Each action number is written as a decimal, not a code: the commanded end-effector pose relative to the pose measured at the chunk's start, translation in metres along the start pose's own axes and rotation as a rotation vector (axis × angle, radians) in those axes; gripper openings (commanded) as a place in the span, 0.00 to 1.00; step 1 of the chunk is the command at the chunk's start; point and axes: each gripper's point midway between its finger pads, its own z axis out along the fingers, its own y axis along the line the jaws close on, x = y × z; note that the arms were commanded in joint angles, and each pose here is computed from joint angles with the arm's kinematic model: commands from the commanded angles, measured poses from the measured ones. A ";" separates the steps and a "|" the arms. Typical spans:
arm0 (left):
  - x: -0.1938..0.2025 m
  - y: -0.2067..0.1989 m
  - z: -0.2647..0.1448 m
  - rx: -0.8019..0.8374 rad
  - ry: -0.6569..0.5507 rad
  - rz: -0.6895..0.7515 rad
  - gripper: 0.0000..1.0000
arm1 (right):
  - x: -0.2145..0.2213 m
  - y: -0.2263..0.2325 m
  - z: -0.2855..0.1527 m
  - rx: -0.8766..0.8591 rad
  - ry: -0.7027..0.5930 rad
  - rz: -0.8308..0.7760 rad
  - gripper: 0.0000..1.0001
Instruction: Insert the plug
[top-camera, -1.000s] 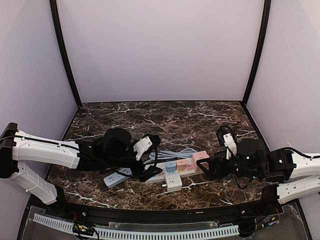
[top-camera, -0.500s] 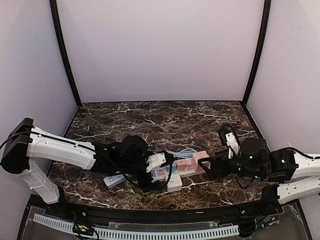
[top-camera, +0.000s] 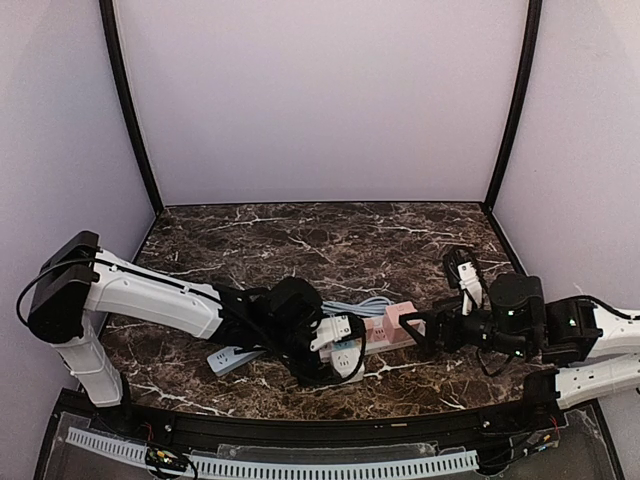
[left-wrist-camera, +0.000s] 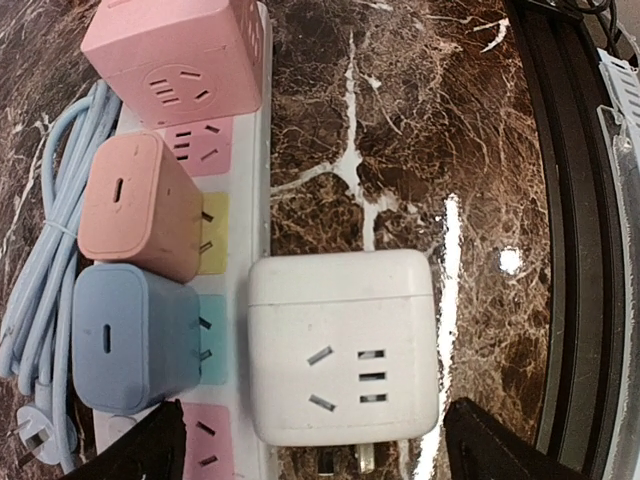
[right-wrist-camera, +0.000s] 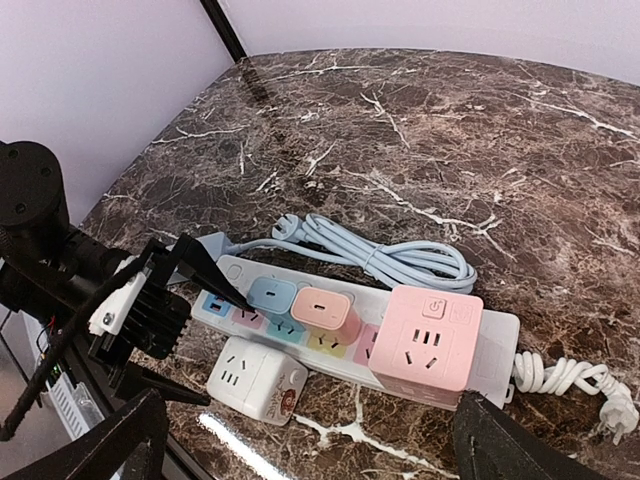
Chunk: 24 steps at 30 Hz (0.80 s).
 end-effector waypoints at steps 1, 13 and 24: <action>-0.001 -0.006 0.005 0.004 0.039 0.006 0.88 | 0.000 -0.001 -0.002 -0.001 -0.012 -0.002 0.99; 0.001 -0.009 0.021 -0.009 0.077 0.012 0.77 | 0.000 -0.001 -0.003 -0.003 -0.014 -0.003 0.99; -0.002 -0.009 0.021 -0.024 0.063 0.031 0.47 | 0.000 -0.003 -0.002 0.006 -0.015 -0.005 0.99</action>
